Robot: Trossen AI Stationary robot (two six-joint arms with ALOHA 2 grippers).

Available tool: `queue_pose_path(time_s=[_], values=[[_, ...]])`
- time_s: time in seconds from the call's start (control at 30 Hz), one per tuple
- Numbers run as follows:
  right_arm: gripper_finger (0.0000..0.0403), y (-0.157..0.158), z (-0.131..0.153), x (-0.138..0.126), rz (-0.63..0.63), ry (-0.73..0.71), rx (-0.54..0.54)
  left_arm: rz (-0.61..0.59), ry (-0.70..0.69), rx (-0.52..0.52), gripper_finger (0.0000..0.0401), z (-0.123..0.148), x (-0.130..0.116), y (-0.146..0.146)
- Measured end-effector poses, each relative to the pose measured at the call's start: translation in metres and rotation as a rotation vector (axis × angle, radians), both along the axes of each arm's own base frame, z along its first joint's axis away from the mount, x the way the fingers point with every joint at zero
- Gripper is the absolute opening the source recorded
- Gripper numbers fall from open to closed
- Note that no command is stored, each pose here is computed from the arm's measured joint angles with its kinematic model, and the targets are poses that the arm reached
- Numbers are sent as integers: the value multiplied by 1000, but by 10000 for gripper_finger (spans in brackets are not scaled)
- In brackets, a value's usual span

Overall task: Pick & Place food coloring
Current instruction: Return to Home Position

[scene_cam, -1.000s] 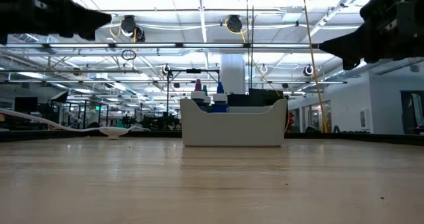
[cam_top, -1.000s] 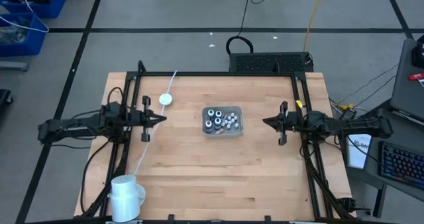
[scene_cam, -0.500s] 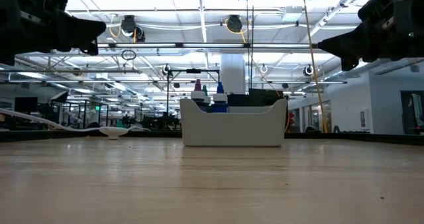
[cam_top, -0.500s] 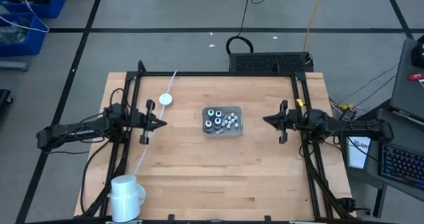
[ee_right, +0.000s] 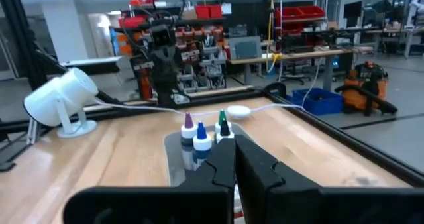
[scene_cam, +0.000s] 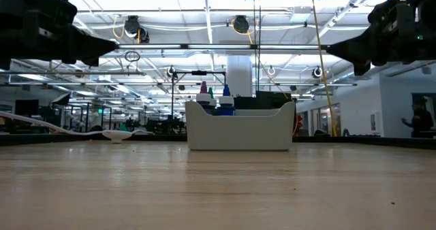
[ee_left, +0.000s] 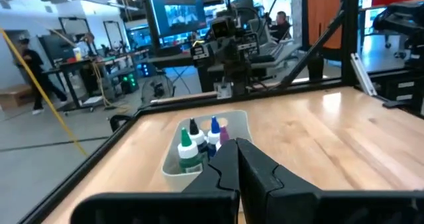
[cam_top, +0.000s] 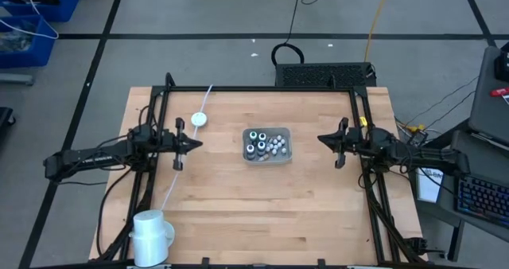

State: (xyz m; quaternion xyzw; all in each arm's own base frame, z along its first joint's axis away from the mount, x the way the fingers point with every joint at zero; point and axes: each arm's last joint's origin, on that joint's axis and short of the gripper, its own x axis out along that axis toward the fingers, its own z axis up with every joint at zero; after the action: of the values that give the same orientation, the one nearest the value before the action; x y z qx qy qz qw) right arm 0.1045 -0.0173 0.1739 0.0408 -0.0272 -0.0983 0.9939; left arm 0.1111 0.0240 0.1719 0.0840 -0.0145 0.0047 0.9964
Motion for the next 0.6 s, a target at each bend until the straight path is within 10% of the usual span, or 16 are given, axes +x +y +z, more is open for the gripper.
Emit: queue_pose_path(time_s=[0.6], values=[[0,6,9,-10,67,-110,-36,90,-2,34,0,-2,-14,-11]])
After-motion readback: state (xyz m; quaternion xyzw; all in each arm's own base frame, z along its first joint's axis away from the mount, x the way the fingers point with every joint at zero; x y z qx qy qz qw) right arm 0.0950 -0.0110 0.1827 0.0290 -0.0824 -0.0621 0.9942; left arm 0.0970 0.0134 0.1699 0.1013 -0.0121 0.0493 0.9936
